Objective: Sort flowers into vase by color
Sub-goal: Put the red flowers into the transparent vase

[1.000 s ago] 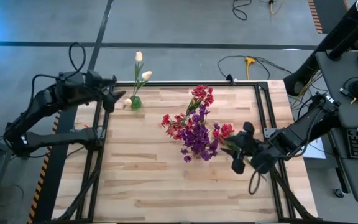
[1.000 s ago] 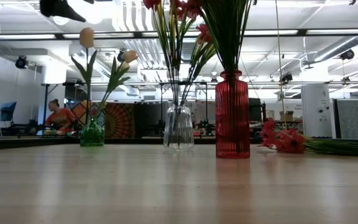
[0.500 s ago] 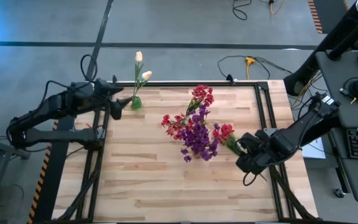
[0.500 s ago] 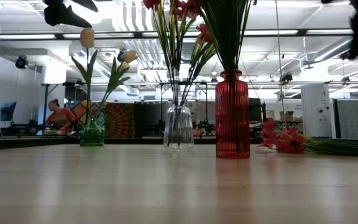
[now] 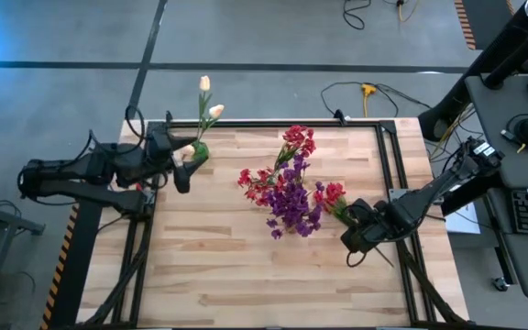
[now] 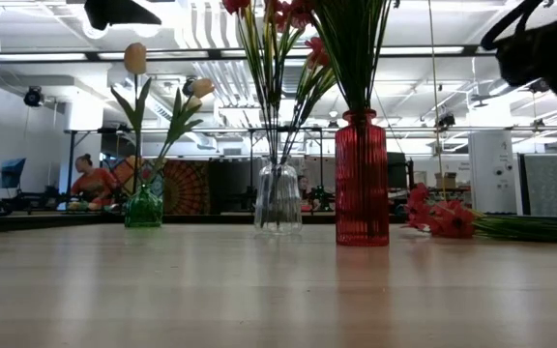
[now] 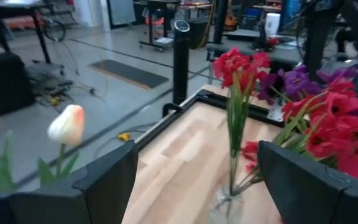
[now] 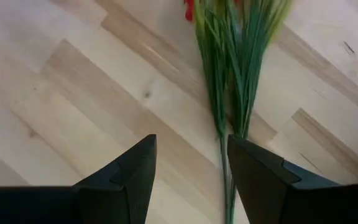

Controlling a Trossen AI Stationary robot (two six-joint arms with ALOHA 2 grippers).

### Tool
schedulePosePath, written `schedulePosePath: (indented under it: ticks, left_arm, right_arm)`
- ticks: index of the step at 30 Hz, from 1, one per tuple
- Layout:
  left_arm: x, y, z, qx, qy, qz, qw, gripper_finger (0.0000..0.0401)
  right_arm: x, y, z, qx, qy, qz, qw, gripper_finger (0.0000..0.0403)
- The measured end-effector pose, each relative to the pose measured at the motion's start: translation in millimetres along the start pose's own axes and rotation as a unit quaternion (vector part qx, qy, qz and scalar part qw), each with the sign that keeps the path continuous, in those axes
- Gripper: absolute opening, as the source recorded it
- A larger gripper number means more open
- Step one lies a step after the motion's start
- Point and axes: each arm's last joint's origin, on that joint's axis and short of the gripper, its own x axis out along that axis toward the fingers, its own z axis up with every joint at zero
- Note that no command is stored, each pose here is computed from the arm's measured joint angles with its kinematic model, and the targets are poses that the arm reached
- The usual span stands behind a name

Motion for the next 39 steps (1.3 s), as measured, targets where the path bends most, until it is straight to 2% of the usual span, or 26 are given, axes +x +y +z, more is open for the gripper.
schedulePosePath:
  ticks: [6, 10, 15, 23, 27, 39]
  left_arm:
    - [0.8, -5.5, -6.0, 0.004, 0.000, -0.013, 1.000, 0.0311]
    - [8.8, -16.1, -19.0, -0.053, -0.033, -0.044, 0.997, 0.0311]
    - [13.2, -27.9, -31.7, -0.075, -0.069, -0.085, 0.991, 0.0311]
    - [6.8, -28.4, -17.8, -0.019, -0.086, -0.089, 0.992, 0.0311]
    - [4.1, -28.0, -10.3, 0.008, -0.096, -0.088, 0.991, 0.0311]
    - [12.2, -33.7, -17.3, 0.024, -0.076, -0.093, 0.992, 0.0311]
  right_arm:
    - [11.5, -1.7, 2.7, -0.004, -0.002, -0.025, 1.000, 0.0189]
    - [23.8, -1.4, 0.3, -0.038, -0.007, -0.052, 0.998, 0.0189]
    - [33.8, -0.7, -2.0, -0.063, 0.001, -0.078, 0.995, 0.0190]
    - [36.7, -1.8, 4.6, -0.046, -0.003, -0.084, 0.995, 0.0236]
    - [39.2, 2.3, 7.6, -0.064, -0.002, -0.066, 0.996, 0.0254]
    - [65.2, -17.2, 0.5, -0.050, -0.007, -0.087, 0.995, 0.0237]
